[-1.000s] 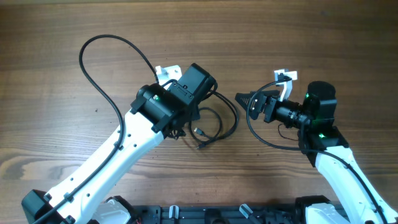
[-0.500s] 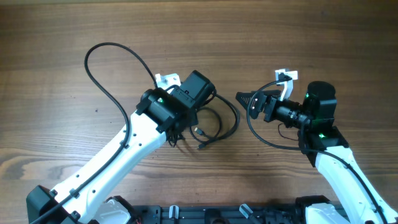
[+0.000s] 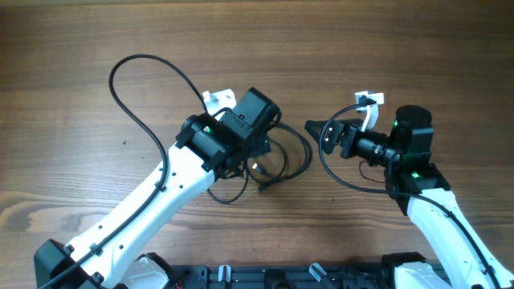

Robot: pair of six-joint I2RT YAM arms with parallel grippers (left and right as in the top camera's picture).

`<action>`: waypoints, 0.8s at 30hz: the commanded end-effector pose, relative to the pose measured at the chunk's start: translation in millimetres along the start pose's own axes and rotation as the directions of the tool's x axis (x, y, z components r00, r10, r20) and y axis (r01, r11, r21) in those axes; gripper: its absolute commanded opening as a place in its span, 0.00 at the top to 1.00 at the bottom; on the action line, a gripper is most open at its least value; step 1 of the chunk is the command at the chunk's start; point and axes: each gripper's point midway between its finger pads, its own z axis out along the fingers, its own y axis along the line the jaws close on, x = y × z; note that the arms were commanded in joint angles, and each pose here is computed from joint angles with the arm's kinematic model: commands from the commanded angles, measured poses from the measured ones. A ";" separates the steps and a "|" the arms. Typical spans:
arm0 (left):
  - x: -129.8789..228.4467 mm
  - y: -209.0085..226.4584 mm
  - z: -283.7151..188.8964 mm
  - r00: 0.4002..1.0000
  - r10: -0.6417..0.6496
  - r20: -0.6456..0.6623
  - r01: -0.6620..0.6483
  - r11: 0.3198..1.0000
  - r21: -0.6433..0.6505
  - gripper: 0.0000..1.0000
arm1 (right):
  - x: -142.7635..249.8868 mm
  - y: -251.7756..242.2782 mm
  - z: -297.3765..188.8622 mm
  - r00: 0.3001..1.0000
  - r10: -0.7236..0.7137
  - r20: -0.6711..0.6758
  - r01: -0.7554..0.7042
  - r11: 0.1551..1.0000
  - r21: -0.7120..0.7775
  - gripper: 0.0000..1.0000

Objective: Untangle cables

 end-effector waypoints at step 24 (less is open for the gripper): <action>-82.1 149.7 10.7 0.789 -0.599 0.138 0.614 0.774 -0.151 0.00 | 14.1 48.0 10.8 0.994 -0.010 -0.106 -0.006 0.988 -0.153 0.00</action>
